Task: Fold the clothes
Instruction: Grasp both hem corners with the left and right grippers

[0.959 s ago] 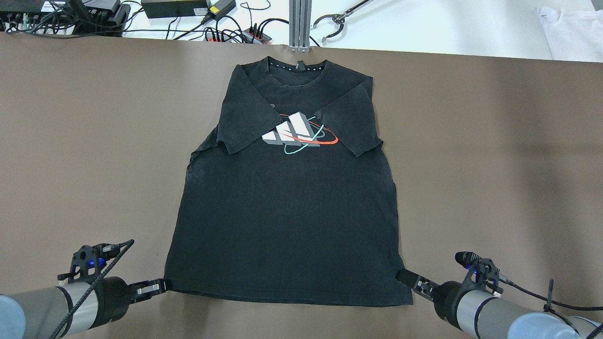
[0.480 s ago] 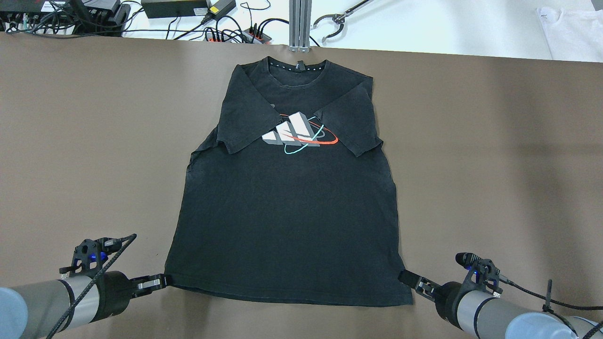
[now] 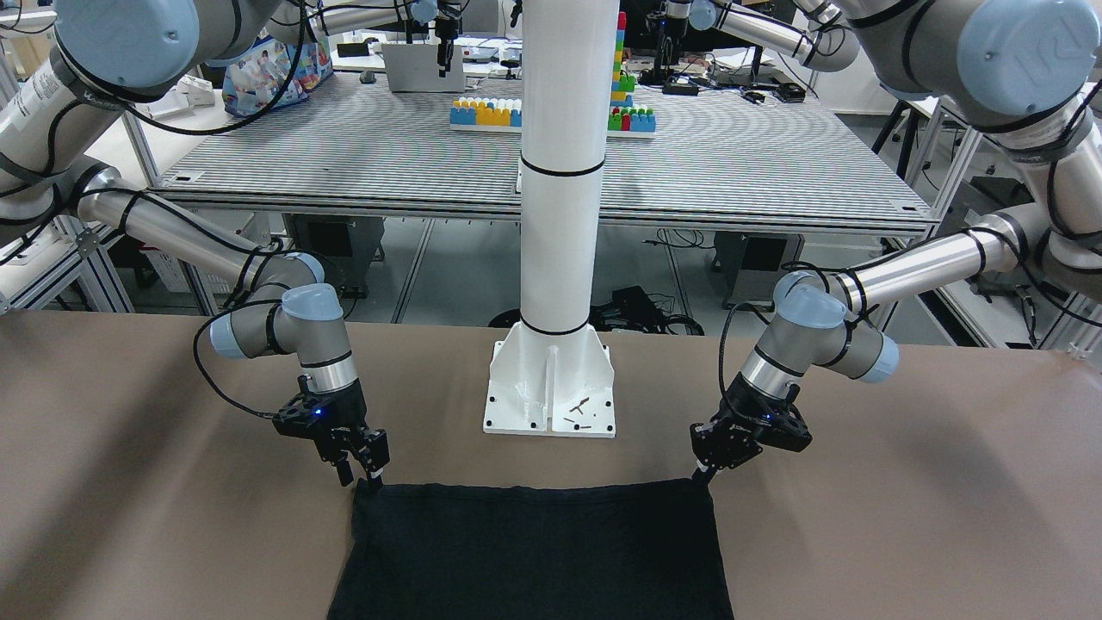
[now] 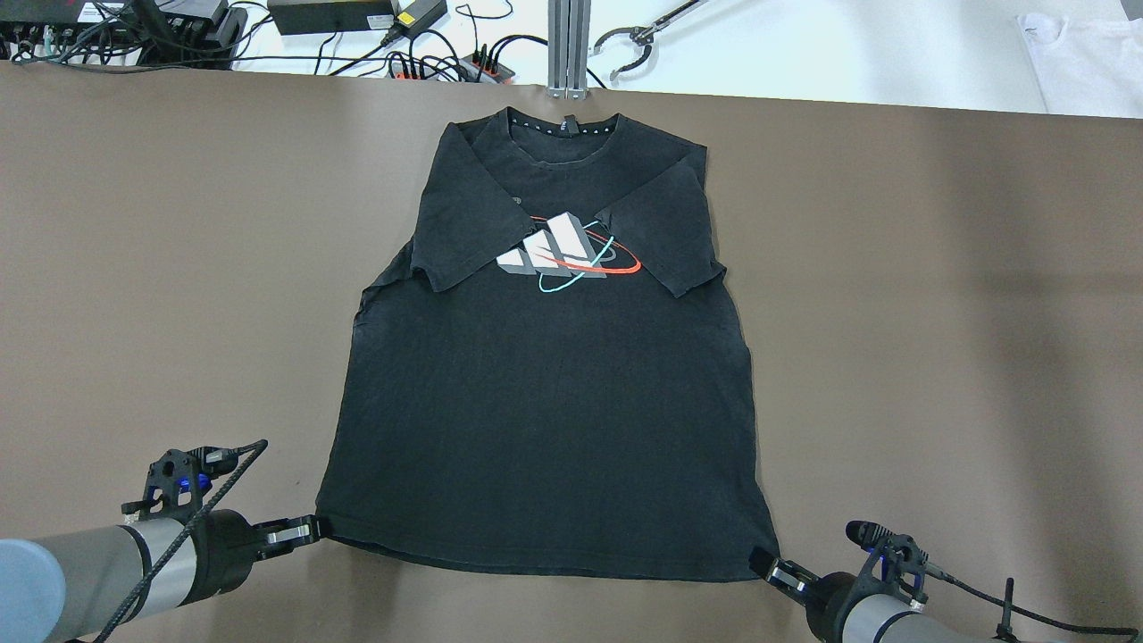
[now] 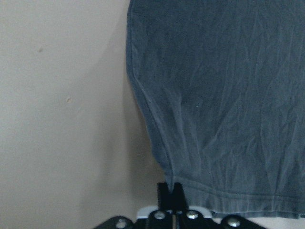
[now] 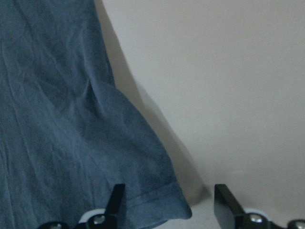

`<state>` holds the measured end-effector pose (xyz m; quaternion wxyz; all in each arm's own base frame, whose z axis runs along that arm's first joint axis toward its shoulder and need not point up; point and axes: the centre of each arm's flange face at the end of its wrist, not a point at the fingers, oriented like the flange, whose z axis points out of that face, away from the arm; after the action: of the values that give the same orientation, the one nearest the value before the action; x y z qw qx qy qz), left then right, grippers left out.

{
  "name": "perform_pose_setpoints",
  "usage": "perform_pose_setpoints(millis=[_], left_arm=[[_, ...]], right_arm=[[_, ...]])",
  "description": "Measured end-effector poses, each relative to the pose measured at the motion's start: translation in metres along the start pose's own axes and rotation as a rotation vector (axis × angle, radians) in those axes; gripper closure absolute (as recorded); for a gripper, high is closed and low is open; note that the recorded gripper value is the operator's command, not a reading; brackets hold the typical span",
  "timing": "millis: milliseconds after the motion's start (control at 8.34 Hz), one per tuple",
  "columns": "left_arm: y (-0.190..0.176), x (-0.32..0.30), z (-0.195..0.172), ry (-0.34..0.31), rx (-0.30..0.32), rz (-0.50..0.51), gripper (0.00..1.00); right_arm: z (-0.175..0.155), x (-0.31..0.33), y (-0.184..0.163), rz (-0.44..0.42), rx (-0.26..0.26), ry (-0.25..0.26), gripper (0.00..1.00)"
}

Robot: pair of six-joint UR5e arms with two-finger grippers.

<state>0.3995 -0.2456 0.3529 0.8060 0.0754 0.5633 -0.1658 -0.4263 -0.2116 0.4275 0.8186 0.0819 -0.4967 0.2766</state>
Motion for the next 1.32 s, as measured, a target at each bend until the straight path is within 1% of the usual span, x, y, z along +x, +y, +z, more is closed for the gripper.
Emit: perform_pose_setpoints(millis=[120,240,600,839,959,1079,1199,1319], left_arm=[[0.0,0.0,0.0,0.0,0.0,0.0,1.0],[0.0,0.0,0.0,0.001,0.0,0.0,1.0],[0.0,0.0,0.0,0.001,0.0,0.0,1.0],[-0.003,0.004,-0.004,0.01,0.0,-0.002,1.0],[-0.011,0.006,-0.008,0.008,-0.005,-0.004,1.0],[-0.027,0.013,-0.014,-0.006,-0.012,-0.001,1.0],[-0.047,0.029,-0.021,-0.026,-0.017,0.01,1.0],[-0.071,0.053,-0.029,-0.053,-0.022,0.022,1.0]], right_arm=[[0.0,-0.001,0.002,0.003,0.0,-0.003,0.95],[0.0,-0.001,0.003,0.005,0.001,-0.004,1.0],[-0.005,-0.004,0.001,0.004,0.0,-0.012,1.0],[-0.027,-0.022,-0.003,-0.005,-0.013,-0.052,1.0],[-0.04,-0.034,-0.006,-0.04,-0.021,-0.079,1.0],[-0.051,-0.045,-0.015,-0.084,-0.018,-0.104,1.0],[-0.061,-0.055,-0.033,-0.117,-0.021,-0.12,1.0],[-0.071,-0.063,-0.059,-0.132,-0.036,-0.127,1.0]])
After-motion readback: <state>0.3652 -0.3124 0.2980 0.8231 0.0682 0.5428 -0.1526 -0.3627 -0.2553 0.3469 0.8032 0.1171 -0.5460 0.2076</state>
